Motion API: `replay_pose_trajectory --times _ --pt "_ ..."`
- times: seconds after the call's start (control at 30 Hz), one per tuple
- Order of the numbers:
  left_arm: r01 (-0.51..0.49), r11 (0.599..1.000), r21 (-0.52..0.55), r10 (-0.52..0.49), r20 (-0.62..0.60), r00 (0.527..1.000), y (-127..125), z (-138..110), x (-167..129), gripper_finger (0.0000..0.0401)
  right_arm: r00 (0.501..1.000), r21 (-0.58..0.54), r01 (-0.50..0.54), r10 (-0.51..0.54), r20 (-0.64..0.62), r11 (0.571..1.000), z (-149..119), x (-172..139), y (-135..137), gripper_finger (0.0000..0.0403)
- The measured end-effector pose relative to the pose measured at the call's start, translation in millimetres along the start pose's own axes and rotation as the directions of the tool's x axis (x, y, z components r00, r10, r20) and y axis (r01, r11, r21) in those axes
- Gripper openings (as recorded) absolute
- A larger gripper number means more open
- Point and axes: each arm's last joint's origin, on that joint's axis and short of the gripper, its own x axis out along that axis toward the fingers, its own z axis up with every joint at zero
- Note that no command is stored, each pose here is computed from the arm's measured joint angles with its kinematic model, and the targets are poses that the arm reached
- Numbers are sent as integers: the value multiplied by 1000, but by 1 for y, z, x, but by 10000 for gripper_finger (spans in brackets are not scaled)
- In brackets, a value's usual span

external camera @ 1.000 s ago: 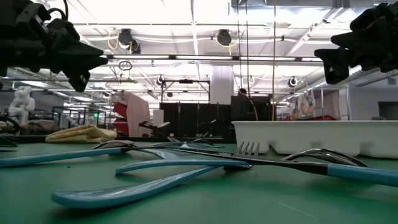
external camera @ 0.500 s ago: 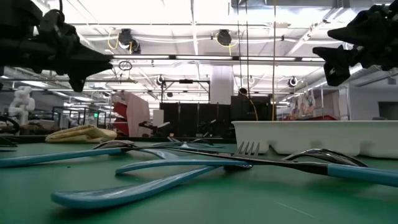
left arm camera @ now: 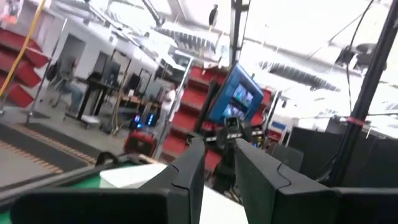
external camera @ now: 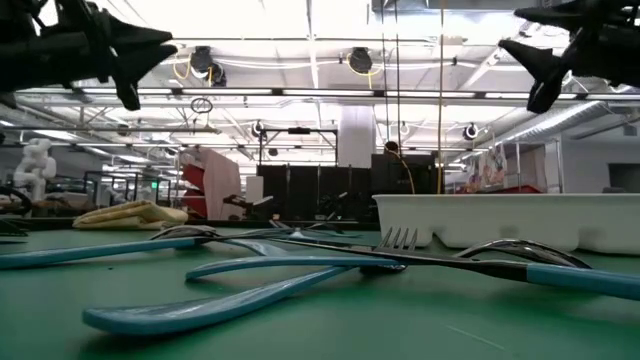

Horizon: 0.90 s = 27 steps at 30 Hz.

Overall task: Sort silverware
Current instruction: Put the blue fork into the white cutlery tray

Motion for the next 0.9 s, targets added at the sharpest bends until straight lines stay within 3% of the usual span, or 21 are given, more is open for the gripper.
replay_pose_trajectory --times 0.2,0.37,0.43,0.53,0.6,0.7,0.8,0.9 --pt "-6 1000 13 6 -1 1000 0 0 0 90 998 66 -35 32 52 997 5 0 3 183" --pt "-22 998 53 16 120 993 -2 10 -1 90 998 94 -35 31 52 995 5 0 3 183" --pt "-75 994 76 60 183 981 -2 15 -1 90 998 126 -36 30 50 991 5 0 3 183" --pt "-129 990 -62 138 182 974 -3 24 2 90 998 162 -42 34 53 986 5 0 3 183" --pt "-91 990 -112 102 92 991 -12 40 9 90 997 173 -48 39 60 984 6 0 4 183" --pt "-148 974 -173 113 -194 974 -25 62 24 90 998 169 -41 33 54 985 5 0 3 183" --pt "-248 959 -134 164 -449 879 -40 87 44 90 999 150 -26 20 43 988 4 0 2 183" --pt "-381 924 19 309 -621 720 -47 97 66 90 999 126 19 -25 42 992 3 0 0 183"
